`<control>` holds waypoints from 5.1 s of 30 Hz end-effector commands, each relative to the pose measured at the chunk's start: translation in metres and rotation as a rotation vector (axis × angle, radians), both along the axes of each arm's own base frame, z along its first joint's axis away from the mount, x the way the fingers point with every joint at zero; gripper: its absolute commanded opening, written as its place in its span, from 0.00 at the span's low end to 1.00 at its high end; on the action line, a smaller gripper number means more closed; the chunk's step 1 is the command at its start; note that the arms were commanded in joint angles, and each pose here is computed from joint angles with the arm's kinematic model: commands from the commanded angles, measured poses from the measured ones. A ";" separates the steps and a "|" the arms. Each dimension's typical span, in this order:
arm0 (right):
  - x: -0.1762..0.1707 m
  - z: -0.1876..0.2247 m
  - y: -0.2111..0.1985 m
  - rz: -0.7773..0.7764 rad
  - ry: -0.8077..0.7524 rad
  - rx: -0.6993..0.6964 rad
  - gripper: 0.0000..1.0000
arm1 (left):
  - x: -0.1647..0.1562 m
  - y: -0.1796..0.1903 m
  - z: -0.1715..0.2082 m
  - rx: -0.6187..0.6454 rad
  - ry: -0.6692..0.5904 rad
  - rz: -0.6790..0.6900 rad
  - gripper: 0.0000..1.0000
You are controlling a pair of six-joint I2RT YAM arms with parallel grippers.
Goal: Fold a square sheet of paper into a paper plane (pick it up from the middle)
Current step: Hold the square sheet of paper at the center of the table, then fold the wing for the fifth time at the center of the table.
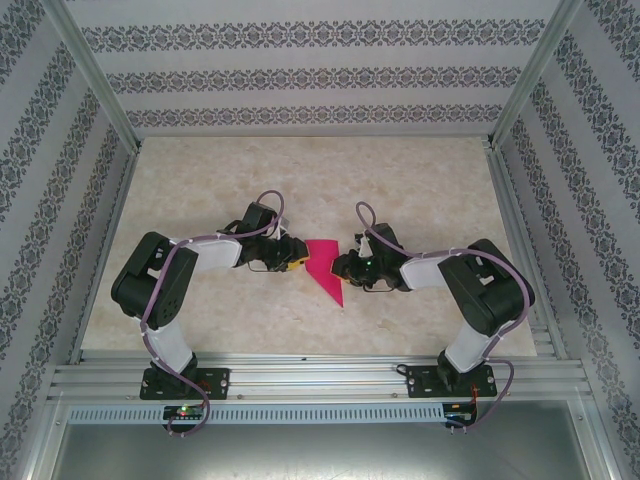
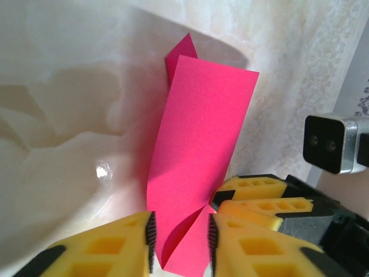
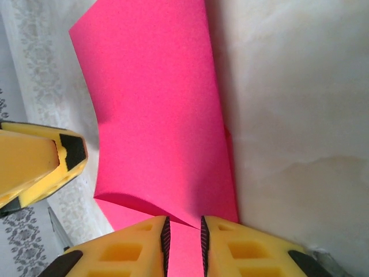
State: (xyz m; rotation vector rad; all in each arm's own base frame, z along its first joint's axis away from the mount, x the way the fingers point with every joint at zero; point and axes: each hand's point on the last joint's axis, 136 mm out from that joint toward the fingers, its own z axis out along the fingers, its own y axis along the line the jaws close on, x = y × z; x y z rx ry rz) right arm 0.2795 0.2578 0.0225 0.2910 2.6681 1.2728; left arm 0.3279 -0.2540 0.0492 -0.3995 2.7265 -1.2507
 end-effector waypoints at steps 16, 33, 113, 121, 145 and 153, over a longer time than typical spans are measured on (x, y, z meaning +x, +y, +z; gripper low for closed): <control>-0.005 -0.035 -0.015 0.026 0.049 -0.046 0.25 | 0.018 -0.008 -0.007 -0.024 0.029 -0.020 0.49; -0.004 -0.035 -0.014 0.034 0.049 -0.025 0.25 | 0.029 -0.028 0.002 -0.122 0.027 -0.085 0.37; -0.019 0.018 0.034 0.486 -1.092 -1.029 0.00 | 0.011 0.014 0.028 0.038 -0.024 0.147 0.25; -0.018 0.017 0.033 0.446 -1.081 -0.996 0.00 | 0.006 0.031 0.031 0.128 -0.032 0.163 0.49; -0.018 0.012 0.038 0.432 -1.064 -0.967 0.00 | 0.017 -0.001 0.006 -0.005 0.081 0.130 0.43; -0.019 0.014 0.038 0.433 -1.076 -0.960 0.02 | 0.016 0.000 0.003 0.027 0.100 0.111 0.31</control>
